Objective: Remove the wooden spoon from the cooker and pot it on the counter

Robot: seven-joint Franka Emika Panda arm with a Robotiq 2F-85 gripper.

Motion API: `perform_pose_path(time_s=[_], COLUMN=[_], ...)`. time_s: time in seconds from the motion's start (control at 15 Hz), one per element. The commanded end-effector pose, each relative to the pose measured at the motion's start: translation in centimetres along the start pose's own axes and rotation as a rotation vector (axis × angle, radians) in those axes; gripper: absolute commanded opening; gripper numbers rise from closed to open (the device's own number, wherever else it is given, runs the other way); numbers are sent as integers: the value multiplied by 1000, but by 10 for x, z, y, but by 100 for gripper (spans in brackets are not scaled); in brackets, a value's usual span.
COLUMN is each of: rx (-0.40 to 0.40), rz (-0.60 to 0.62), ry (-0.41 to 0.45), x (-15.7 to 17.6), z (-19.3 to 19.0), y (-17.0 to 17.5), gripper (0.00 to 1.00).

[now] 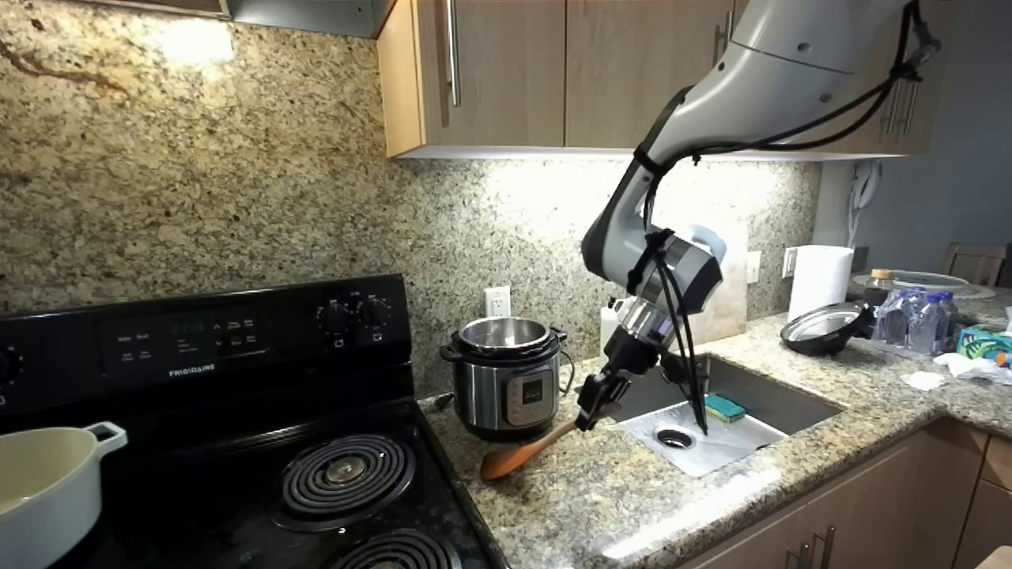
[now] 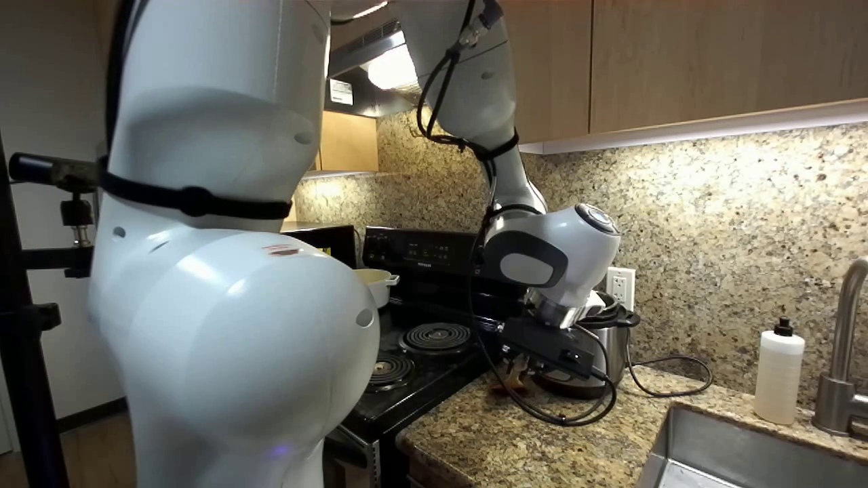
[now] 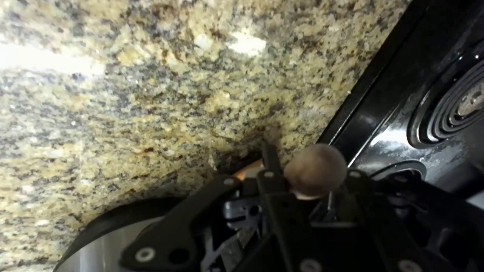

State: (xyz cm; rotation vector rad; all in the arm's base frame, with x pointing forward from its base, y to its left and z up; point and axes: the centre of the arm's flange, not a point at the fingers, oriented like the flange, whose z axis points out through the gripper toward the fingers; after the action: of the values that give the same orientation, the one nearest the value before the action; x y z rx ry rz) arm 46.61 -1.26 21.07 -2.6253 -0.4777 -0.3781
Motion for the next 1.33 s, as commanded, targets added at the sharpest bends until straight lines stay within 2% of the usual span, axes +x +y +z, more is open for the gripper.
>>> perform_pose_path(time_s=[0.0, 0.4, 0.67, 1.27], rx=[-19, -9, 15, 0], rz=[-11, -7, -56, -45], ry=[-73, -200, -302, -355], x=[-23, -66, -86, -78], z=[18, 41, 59, 71], y=[9, 16, 12, 22], gripper=[9, 8, 8, 9])
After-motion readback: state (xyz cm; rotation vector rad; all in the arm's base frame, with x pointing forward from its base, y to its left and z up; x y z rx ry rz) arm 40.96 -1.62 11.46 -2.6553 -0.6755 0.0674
